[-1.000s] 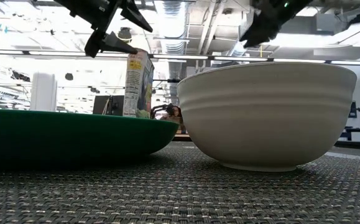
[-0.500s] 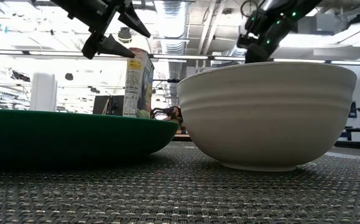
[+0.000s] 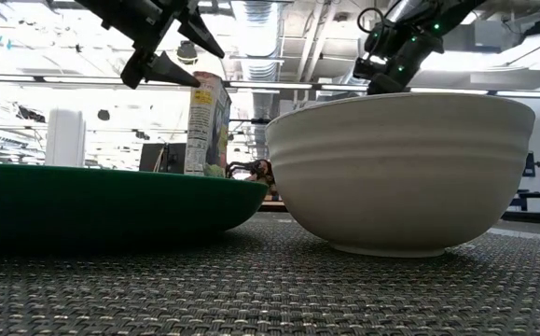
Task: Arrange a breakfast setting
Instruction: Put the bagel on the green plate
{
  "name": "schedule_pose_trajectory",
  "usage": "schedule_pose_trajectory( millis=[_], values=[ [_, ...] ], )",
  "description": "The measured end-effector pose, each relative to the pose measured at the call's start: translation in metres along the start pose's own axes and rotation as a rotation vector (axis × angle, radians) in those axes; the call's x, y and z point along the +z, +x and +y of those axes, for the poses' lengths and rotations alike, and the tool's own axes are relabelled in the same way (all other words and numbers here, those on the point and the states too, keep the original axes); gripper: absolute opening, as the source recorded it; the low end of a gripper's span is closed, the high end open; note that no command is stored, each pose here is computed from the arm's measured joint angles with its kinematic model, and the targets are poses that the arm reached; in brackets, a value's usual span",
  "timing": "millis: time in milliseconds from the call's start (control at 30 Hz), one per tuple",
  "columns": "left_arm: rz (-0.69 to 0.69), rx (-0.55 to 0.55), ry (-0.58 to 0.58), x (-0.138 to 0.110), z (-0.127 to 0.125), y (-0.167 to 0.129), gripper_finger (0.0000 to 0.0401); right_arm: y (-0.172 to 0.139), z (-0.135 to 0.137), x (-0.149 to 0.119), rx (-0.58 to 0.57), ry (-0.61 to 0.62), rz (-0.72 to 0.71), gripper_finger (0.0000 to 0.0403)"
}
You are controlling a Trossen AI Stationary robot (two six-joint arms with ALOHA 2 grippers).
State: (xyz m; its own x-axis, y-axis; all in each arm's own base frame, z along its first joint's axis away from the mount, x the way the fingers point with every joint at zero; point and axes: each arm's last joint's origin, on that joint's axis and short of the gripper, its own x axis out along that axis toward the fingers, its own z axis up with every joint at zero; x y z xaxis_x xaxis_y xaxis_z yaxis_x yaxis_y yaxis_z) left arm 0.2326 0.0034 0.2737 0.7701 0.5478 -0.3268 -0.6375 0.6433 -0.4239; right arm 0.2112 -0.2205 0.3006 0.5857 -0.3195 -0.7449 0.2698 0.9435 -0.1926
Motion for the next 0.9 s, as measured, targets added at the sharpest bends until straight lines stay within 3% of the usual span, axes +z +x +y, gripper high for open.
schedule_pose_trajectory(
  millis=[267, 400, 700, 900],
  values=[
    [-0.001, 0.001, 0.0, 0.0, 0.0, 0.0, 0.0312, 0.0, 0.001, -0.002, 0.009, -0.033, 0.018, 0.0096],
    [0.0, 0.001, 0.0, 0.0, 0.0, 0.0, 0.0312, -0.001, 0.001, -0.001, 0.006, -0.034, 0.017, 0.0061],
    [-0.004, -0.002, -0.016, 0.0, 0.0, 0.0, 0.0312, -0.041, 0.001, 0.023, -0.074, -0.017, -0.126, 0.0052],
    [-0.058, -0.049, -0.037, 0.006, -0.005, 0.0, 0.0312, -0.086, 0.002, 0.052, -0.051, 0.115, -0.335, 0.0051]
  ],
)
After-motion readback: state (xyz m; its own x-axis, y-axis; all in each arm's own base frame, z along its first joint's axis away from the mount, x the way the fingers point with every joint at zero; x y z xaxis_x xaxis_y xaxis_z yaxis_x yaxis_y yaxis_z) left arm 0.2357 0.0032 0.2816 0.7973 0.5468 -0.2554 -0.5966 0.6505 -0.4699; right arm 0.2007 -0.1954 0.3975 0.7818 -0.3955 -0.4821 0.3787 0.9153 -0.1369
